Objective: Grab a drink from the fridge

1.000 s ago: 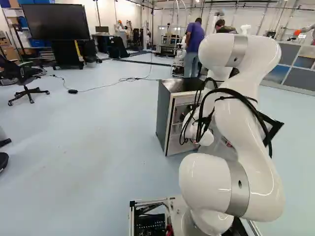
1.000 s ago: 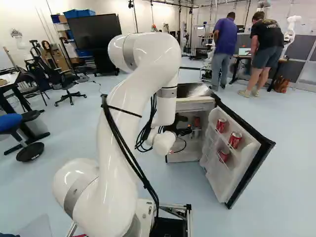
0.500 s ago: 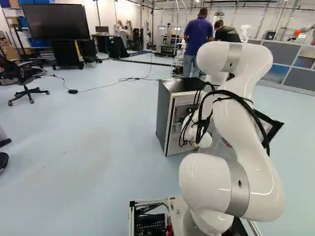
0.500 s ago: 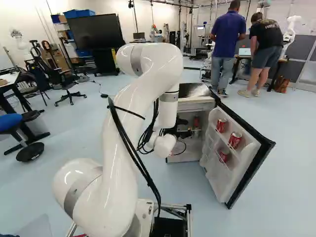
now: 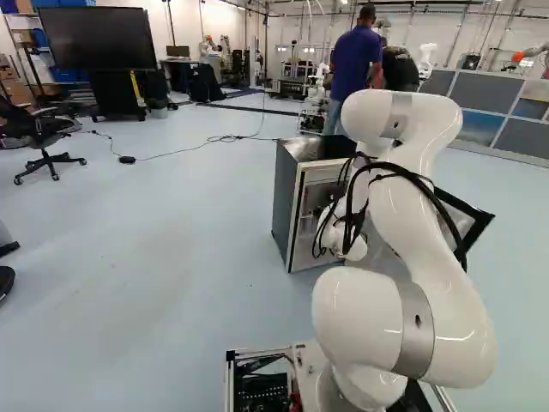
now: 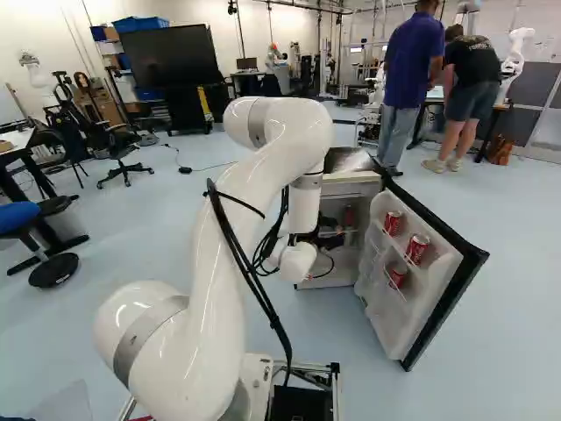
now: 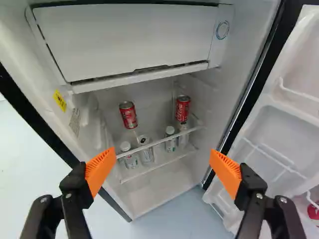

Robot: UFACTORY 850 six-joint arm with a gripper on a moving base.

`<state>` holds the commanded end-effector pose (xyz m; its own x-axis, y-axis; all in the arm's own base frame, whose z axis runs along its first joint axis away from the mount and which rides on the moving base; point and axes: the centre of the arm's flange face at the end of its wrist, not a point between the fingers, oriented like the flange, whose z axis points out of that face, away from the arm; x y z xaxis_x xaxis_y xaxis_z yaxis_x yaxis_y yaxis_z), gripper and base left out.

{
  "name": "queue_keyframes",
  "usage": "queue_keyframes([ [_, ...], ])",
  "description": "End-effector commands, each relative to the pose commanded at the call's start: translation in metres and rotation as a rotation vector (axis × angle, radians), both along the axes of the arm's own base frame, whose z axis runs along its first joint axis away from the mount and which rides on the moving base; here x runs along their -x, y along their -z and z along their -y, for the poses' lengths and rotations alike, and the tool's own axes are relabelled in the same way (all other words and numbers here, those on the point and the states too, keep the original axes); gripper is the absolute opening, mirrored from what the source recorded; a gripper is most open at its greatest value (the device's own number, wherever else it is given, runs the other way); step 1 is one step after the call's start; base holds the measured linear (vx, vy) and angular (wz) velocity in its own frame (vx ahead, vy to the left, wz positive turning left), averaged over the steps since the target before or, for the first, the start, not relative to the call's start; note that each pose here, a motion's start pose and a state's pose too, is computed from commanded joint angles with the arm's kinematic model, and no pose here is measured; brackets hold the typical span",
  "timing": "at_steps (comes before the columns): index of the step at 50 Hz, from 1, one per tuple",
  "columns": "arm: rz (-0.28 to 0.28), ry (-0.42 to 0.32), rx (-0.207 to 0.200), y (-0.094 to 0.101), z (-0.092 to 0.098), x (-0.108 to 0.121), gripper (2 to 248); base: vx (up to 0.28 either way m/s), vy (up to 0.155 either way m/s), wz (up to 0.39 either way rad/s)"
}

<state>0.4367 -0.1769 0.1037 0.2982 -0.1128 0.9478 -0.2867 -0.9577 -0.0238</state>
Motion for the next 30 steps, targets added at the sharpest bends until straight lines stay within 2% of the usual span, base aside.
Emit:
queue_keyframes([
  [30,0.056,0.009,0.019,0.046,0.019,-0.033,247,0.0,0.0,0.0],
])
